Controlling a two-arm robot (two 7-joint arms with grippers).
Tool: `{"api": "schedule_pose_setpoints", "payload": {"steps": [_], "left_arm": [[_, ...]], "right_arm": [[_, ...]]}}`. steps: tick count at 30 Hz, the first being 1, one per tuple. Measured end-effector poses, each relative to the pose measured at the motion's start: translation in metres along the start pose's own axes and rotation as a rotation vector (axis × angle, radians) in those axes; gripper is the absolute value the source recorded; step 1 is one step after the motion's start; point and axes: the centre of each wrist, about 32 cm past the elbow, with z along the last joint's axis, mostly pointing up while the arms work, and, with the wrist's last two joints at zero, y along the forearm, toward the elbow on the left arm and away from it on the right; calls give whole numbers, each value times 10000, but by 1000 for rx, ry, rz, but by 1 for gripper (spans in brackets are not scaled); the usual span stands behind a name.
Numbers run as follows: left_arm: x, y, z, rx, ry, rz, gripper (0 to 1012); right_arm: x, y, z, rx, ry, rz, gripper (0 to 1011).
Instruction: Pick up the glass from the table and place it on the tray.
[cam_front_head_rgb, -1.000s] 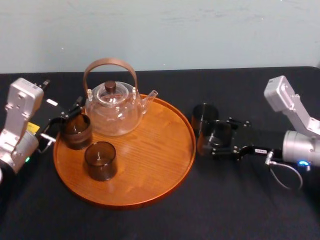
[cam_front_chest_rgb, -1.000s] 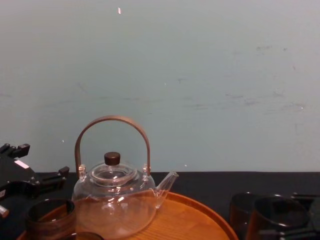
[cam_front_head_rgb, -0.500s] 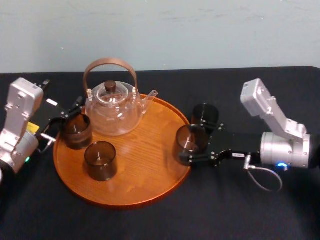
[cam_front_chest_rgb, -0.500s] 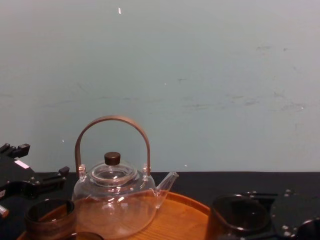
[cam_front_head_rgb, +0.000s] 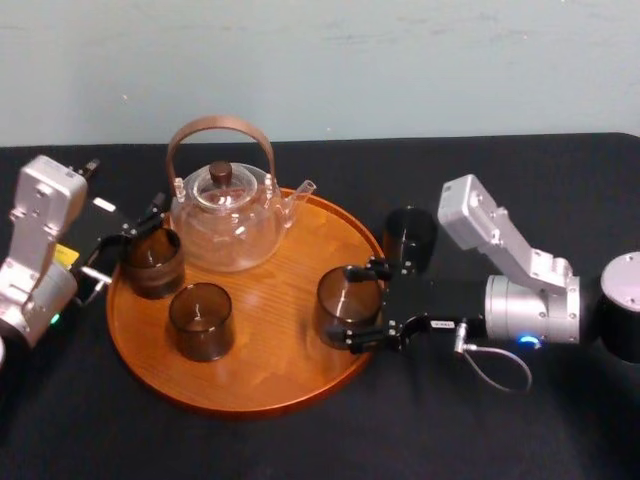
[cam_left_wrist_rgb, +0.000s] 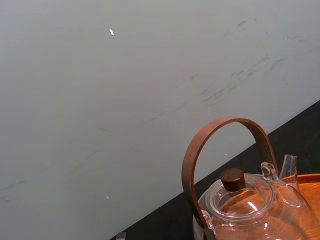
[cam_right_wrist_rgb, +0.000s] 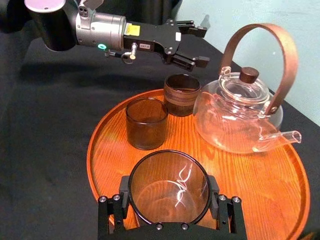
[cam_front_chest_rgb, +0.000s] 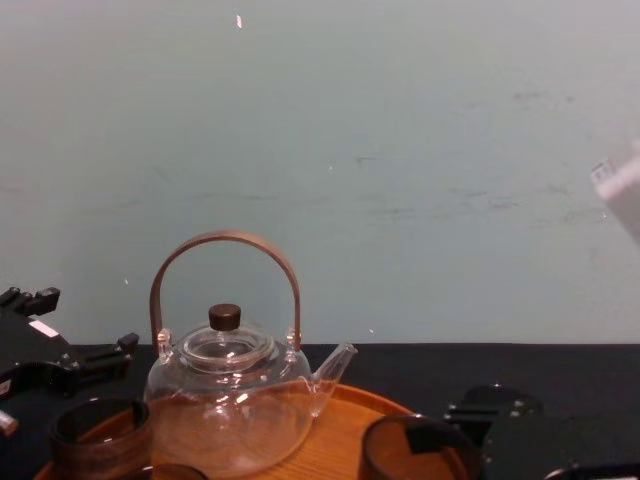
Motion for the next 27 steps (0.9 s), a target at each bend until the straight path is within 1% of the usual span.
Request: {"api": "schedule_pose_setpoints", "payload": {"steps": [8,15,27], "left_arm": [[0,0,0,0,0,0,1001],[0,0,0,0,0,0,1001],[0,0,0,0,0,0,1001]], "right_arm": [[-18,102,-19,-6,-12,-2,905],[-18,159,-48,-14,-20,-7,905],[-1,277,-77,0,-29,5,905]]}}
